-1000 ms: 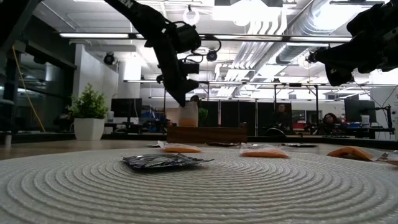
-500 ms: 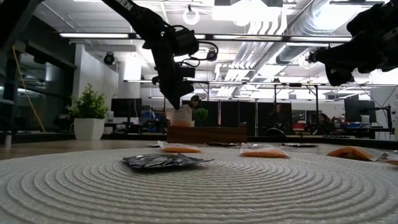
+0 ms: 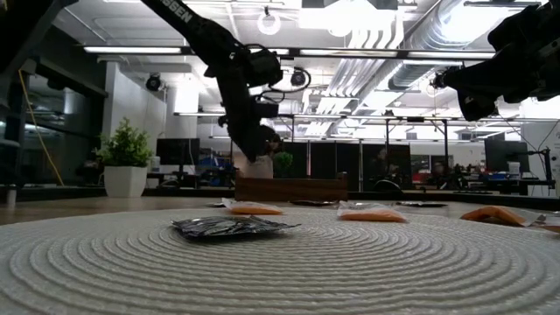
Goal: Pick & Place Tea
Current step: Put the white tea bag into the left section of the wooden organizer
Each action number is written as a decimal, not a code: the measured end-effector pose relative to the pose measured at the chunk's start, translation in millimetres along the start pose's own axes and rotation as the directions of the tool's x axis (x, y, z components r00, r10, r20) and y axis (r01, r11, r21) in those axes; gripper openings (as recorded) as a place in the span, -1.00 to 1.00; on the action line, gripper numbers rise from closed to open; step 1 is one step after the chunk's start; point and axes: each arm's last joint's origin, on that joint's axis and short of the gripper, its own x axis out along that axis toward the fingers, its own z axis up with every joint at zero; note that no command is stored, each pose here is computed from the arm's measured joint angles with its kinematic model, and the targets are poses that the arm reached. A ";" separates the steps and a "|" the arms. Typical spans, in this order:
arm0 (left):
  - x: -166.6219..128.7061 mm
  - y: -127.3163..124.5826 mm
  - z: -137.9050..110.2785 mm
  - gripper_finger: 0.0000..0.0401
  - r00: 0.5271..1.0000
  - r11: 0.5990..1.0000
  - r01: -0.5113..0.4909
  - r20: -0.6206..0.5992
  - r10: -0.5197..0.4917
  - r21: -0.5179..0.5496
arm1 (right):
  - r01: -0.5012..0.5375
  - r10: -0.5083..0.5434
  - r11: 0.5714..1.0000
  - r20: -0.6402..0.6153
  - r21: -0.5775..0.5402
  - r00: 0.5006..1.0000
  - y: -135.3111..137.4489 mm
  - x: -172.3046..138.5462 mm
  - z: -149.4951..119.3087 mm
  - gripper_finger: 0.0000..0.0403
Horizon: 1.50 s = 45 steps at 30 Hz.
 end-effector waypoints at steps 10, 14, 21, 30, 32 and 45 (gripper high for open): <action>2.1 7.3 2.7 -1.00 1.000 1.000 -0.014 0.022 0.014 -0.019 | 0.000 0.000 1.000 0.000 0.000 1.000 0.0 0.0 0.0 -0.94; 3.5 10.8 3.0 -1.00 0.999 1.000 -0.020 0.026 0.020 -0.008 | 0.000 0.000 1.000 0.000 0.000 1.000 0.0 0.0 0.0 -0.94; 5.6 15.8 3.7 -1.00 0.999 1.000 -0.022 0.036 0.022 -0.002 | 0.000 0.000 1.000 0.000 0.000 1.000 0.0 0.0 0.0 -0.94; 6.3 16.2 3.6 -1.00 0.999 0.999 0.031 0.041 -0.031 -0.011 | -0.001 0.001 1.000 0.001 0.000 1.000 0.0 0.0 0.1 -0.94; 6.3 15.9 3.9 -1.00 0.998 0.999 0.038 0.045 -0.037 -0.012 | 0.000 0.000 1.000 0.000 0.000 1.000 0.0 0.0 0.1 -0.94; 9.5 24.0 4.0 -1.00 0.999 0.999 0.023 0.050 -0.021 -0.034 | 0.000 0.000 1.000 0.000 0.000 1.000 0.0 0.0 0.0 -0.94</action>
